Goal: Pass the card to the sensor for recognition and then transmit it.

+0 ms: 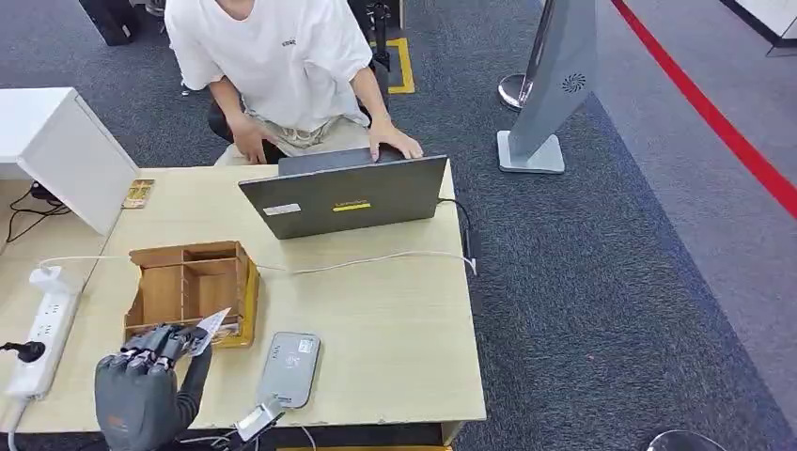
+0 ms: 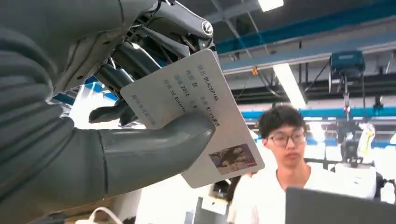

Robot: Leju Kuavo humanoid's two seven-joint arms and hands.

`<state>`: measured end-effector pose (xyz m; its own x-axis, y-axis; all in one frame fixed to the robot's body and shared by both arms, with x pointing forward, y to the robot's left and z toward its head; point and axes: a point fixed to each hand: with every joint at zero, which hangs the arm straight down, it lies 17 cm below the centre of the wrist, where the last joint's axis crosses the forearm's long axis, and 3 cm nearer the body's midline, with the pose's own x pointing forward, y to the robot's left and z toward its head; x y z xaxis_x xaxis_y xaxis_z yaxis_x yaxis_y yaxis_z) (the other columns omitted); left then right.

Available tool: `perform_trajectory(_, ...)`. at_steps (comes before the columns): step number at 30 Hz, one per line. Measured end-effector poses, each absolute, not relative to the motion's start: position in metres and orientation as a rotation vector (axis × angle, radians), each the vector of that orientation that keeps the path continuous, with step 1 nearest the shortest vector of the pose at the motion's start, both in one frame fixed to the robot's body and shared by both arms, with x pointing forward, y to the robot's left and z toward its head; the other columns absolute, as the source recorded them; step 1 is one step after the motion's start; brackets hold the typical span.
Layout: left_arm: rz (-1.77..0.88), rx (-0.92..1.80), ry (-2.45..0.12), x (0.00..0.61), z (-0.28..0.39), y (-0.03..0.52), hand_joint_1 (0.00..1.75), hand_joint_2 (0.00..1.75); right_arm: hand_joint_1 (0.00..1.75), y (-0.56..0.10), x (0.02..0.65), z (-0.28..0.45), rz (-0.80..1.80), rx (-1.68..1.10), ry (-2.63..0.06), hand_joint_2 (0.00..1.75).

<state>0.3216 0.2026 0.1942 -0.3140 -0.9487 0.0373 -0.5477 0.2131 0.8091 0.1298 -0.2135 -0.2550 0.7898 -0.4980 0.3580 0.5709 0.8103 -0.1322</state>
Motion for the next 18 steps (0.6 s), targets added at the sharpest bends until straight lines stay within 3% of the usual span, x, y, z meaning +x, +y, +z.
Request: perform_trajectory(18,-1.085,1.255,-1.697,0.327,0.089,0.227,1.75,1.75,0.00,-0.218,0.126,-0.257,-0.562,-0.245,-0.307,1.75)
